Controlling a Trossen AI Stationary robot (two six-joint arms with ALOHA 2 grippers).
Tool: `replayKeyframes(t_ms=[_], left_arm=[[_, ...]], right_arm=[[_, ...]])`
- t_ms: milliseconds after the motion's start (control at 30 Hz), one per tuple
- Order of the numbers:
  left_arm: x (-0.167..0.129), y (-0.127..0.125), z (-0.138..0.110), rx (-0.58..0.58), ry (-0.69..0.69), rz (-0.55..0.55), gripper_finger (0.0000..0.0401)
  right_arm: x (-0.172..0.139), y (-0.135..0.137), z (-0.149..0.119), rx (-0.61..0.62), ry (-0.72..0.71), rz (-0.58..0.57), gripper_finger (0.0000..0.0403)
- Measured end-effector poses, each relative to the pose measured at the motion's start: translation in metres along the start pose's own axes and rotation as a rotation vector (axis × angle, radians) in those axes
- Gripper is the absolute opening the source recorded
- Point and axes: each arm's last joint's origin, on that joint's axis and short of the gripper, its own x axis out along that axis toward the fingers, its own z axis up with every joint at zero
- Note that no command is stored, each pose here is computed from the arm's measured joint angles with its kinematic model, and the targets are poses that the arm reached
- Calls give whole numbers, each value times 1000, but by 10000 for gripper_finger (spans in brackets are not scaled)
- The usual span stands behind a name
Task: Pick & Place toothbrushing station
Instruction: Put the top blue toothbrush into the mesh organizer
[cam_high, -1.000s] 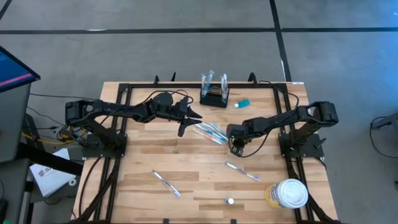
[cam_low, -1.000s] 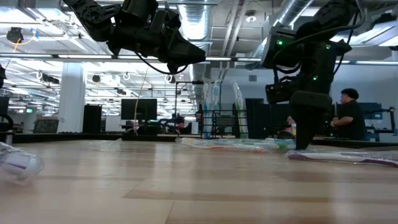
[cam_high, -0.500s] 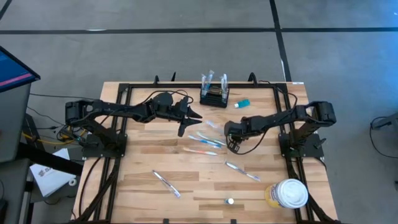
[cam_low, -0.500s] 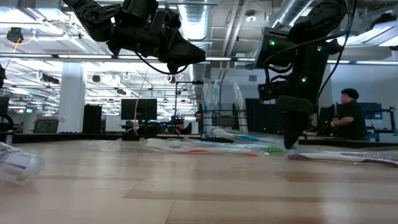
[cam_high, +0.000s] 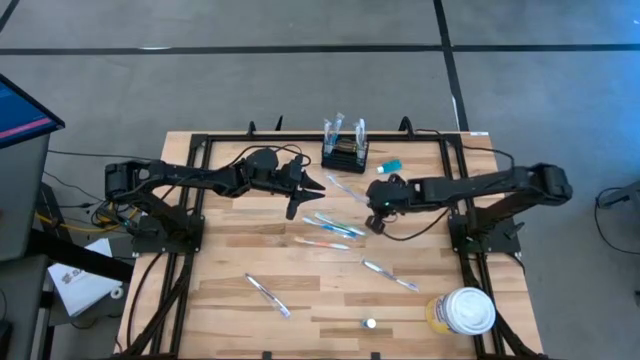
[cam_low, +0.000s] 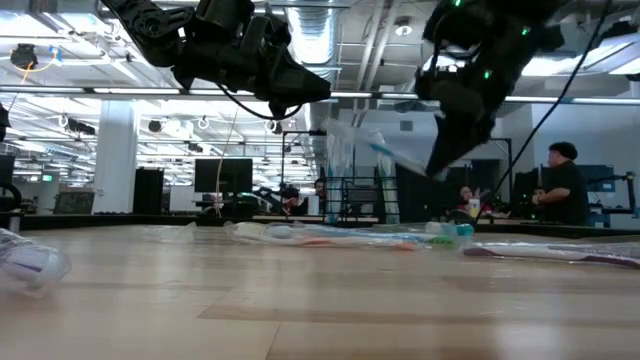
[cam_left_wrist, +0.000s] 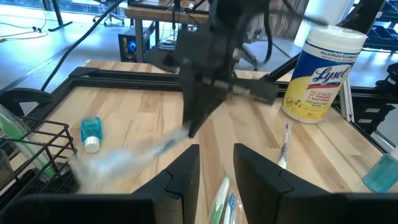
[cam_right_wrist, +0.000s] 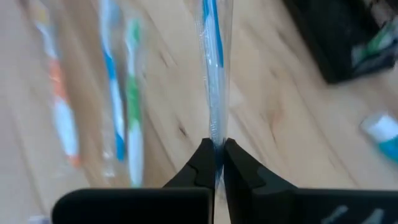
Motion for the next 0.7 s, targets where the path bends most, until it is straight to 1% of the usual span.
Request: replayKeyframes(t_ms=[200, 333, 533, 700], left_arm=[[0, 0, 2, 7, -22, 0, 92], [0, 0, 6, 21, -61, 0, 92], [-2, -1, 19, 52, -187, -1, 92], [-3, -1, 24, 68, -242, -2, 92]], right_arm=[[-25, -3, 10, 1, -152, 32, 1], [-37, 1, 16, -27, -242, 69, 1], [-45, 9, 22, -76, -343, 114, 1], [-48, 12, 28, -94, -411, 134, 1]])
